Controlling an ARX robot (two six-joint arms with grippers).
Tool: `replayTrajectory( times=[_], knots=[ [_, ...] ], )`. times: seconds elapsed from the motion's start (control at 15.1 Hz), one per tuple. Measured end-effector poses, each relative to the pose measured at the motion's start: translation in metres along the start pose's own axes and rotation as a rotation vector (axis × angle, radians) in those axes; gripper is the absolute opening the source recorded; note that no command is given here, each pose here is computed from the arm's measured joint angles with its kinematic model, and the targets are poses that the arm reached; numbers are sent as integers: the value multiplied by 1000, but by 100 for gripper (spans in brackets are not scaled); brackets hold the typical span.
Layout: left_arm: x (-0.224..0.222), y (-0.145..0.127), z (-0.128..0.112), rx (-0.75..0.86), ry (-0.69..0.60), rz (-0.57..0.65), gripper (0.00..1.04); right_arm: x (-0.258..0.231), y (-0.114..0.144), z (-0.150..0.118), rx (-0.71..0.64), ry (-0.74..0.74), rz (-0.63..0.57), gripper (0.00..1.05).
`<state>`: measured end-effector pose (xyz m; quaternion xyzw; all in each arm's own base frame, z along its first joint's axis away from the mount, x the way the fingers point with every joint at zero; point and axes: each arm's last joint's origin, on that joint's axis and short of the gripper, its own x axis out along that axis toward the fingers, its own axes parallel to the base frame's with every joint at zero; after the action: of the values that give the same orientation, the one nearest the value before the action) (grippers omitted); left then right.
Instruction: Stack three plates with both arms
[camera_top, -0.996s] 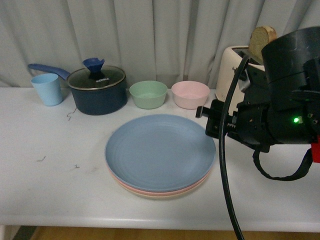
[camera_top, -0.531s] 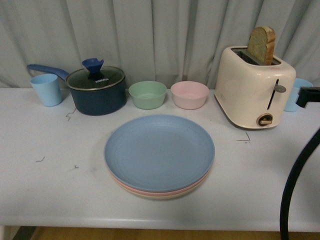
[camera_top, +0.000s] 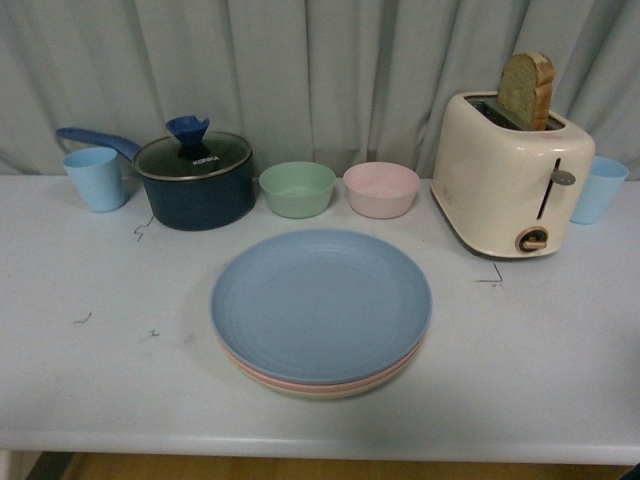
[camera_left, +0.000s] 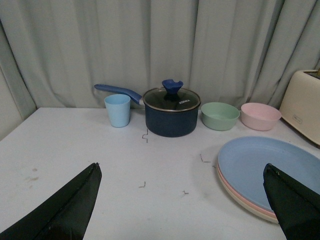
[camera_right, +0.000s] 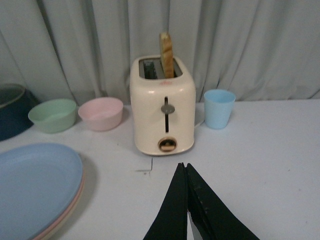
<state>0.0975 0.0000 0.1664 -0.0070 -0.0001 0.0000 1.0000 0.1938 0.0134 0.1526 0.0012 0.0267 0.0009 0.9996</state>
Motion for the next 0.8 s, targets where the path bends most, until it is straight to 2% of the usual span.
replayTrajectory(
  times=[0.13,0.2,0.8],
  knots=[
    [0,0,0,0,0,0,98,-15,-10,12,4,-59,4,2],
    [0,0,0,0,0,0,98,-24,-15,9,5,-39,-19,2],
    [0,0,0,0,0,0,98,-61,-14,11,5,-54,-10,2]
  ],
)
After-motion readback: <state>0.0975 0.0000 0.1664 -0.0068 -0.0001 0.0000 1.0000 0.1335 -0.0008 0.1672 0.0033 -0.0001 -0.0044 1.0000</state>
